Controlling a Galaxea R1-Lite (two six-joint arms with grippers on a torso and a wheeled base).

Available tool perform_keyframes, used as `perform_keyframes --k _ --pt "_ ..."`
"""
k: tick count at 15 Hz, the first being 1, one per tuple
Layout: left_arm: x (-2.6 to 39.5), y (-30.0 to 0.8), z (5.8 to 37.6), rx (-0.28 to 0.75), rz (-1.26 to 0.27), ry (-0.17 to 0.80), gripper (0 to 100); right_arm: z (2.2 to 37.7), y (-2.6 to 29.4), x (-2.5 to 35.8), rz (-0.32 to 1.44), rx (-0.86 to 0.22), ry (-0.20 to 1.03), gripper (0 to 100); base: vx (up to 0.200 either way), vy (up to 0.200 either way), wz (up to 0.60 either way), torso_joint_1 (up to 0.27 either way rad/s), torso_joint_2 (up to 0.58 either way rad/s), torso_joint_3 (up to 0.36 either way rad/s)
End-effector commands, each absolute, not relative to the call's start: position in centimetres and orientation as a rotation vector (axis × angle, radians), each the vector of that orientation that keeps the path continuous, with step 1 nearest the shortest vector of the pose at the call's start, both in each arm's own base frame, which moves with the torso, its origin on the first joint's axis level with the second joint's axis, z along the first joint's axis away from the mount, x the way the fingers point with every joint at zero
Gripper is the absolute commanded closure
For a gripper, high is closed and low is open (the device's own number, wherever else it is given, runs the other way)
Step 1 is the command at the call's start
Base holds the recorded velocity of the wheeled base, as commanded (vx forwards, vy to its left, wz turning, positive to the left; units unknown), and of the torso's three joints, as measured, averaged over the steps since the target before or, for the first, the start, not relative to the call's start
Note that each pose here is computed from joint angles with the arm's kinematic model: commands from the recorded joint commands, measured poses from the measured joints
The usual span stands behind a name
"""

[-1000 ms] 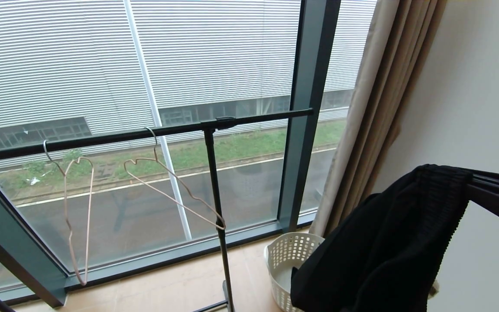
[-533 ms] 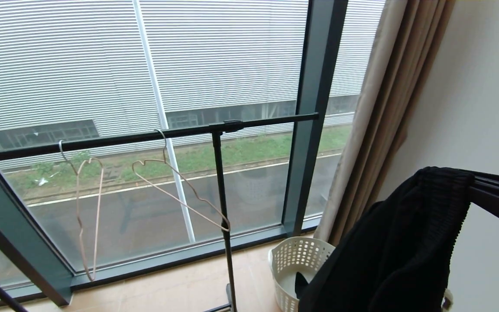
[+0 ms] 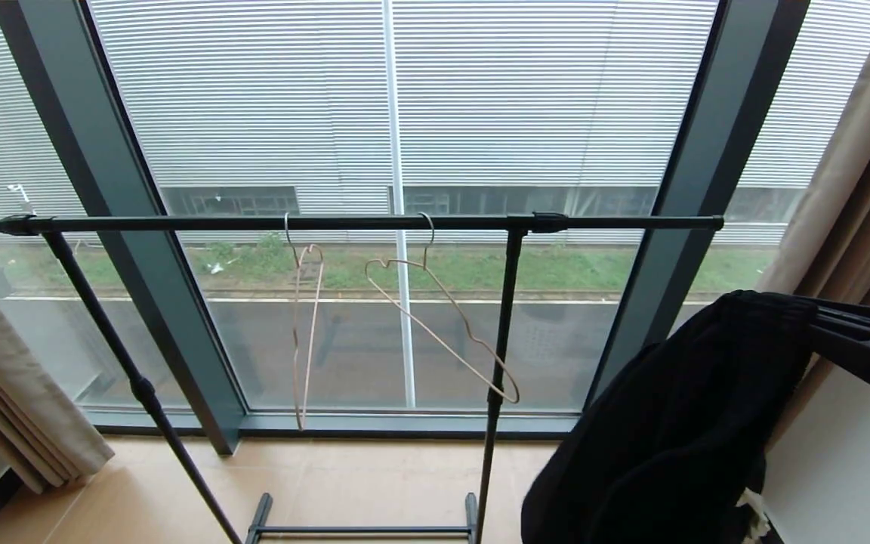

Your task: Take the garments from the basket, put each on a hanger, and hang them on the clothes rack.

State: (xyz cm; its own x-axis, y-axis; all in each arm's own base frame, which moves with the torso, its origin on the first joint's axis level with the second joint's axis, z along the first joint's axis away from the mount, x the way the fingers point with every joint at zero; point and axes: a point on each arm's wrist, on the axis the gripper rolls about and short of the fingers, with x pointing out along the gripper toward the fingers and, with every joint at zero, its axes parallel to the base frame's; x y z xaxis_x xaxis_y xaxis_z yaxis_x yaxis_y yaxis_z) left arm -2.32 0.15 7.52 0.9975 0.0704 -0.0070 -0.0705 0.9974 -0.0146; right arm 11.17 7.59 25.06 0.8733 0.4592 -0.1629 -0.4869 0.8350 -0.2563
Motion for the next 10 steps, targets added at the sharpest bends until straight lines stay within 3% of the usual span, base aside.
perform_keyframes --k 1,4,10 --pt "-2.31 0.16 7.51 -0.017 0.072 0.009 0 24.97 7.65 11.23 0.503 -0.299 0.101 100 -0.200 0.000 0.00 0.002 0.00 0.002" --pt "-2.31 0.16 7.51 -0.017 0.072 0.009 0 24.95 7.67 11.26 0.503 -0.299 0.102 100 -0.200 0.000 0.00 0.014 0.01 -0.001" --pt "-2.31 0.16 7.51 -0.017 0.072 0.009 0 25.08 7.58 11.14 0.502 -0.297 0.095 100 0.000 0.200 0.00 -0.004 0.00 0.004"
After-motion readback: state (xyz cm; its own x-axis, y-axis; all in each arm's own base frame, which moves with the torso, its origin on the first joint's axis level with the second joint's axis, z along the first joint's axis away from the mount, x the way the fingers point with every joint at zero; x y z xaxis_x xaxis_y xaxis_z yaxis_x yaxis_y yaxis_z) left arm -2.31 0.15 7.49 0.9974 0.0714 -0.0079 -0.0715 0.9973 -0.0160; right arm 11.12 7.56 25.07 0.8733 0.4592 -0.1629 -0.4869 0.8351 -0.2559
